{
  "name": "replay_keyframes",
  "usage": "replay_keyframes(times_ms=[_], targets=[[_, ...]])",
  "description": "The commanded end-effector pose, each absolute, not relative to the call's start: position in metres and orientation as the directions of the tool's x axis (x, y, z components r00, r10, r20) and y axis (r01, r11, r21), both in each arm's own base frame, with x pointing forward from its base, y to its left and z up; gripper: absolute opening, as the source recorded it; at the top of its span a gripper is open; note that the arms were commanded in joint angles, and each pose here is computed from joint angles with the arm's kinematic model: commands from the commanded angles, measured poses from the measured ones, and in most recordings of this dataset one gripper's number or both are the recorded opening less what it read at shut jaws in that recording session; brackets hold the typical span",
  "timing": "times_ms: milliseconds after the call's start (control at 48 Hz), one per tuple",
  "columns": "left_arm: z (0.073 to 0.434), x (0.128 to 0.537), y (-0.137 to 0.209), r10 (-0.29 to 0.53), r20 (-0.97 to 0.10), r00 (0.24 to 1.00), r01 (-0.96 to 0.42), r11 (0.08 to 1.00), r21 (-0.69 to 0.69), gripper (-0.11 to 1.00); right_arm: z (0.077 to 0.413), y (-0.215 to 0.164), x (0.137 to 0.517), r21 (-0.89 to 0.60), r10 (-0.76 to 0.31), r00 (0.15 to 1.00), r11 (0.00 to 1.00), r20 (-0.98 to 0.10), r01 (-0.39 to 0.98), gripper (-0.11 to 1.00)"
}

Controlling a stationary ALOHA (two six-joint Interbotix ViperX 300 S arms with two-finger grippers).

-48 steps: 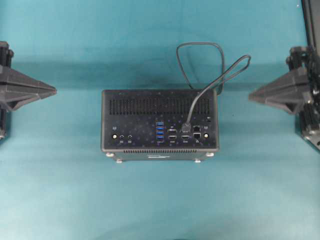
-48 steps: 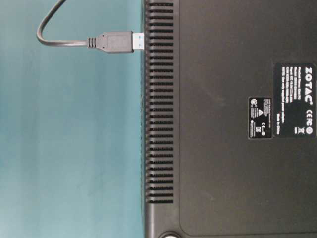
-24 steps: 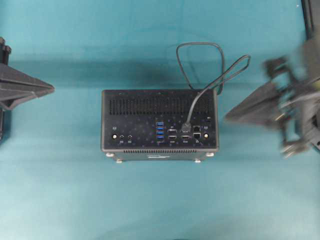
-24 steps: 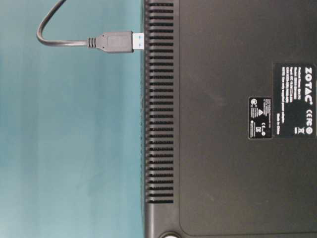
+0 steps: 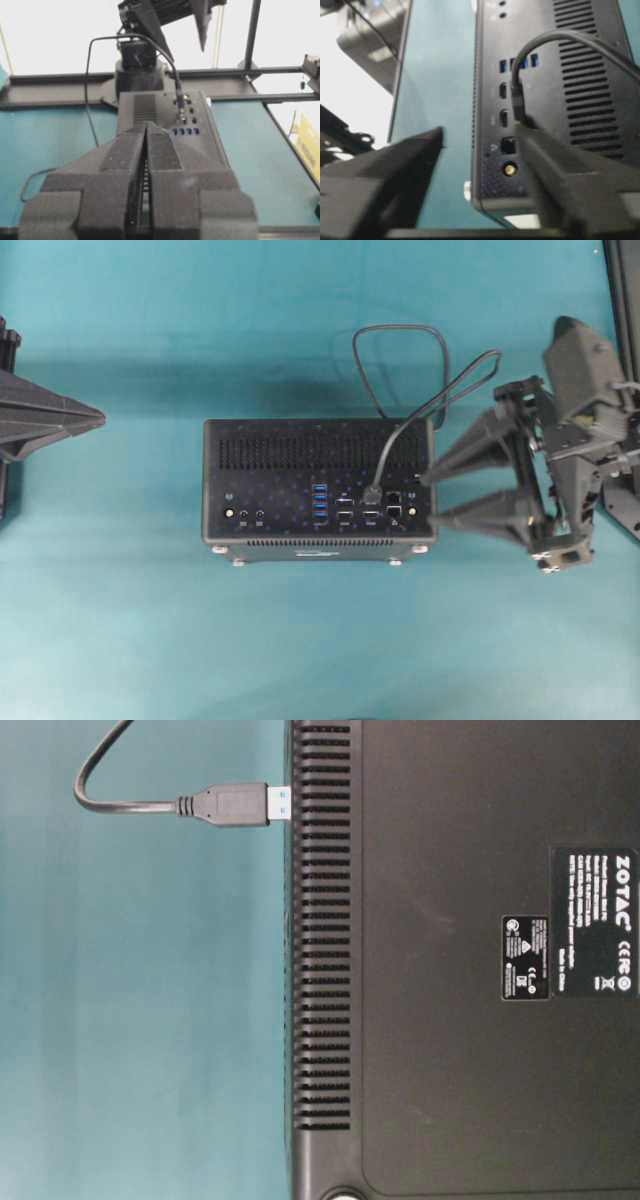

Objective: Insert the USB into the PC box with both arms.
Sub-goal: 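Move the right gripper toward the black USB cable over the PC box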

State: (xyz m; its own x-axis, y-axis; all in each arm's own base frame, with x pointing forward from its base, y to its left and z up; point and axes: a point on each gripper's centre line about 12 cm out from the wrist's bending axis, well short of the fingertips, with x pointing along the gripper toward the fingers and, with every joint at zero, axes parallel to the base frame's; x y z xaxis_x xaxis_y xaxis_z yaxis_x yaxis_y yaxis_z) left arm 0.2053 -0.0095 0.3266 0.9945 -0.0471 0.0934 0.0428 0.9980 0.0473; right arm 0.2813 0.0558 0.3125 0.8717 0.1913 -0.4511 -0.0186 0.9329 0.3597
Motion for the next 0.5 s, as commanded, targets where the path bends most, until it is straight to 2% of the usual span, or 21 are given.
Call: replay_keyframes(times_ms=[0, 208, 479], targets=[[0.329, 0.210, -0.011, -0.055, 0.086, 0.995, 0.051, 0.997, 0.049, 0.00, 0.331, 0.059, 0.288, 0.370, 0.200, 0.868, 0.929, -0.455, -0.021, 0.82], [0.327, 0.214, -0.012, -0.055, 0.074, 0.996, 0.052, 0.997, 0.049, 0.00, 0.347, 0.059, 0.307, 0.322, 0.180, 0.778, 0.946, -0.602, 0.031, 0.81], [0.326, 0.214, -0.012, -0.057, 0.069, 0.996, 0.053, 0.997, 0.047, 0.00, 0.340, 0.054, 0.322, 0.249, 0.128, 0.689, 0.965, -0.713, 0.078, 0.81]])
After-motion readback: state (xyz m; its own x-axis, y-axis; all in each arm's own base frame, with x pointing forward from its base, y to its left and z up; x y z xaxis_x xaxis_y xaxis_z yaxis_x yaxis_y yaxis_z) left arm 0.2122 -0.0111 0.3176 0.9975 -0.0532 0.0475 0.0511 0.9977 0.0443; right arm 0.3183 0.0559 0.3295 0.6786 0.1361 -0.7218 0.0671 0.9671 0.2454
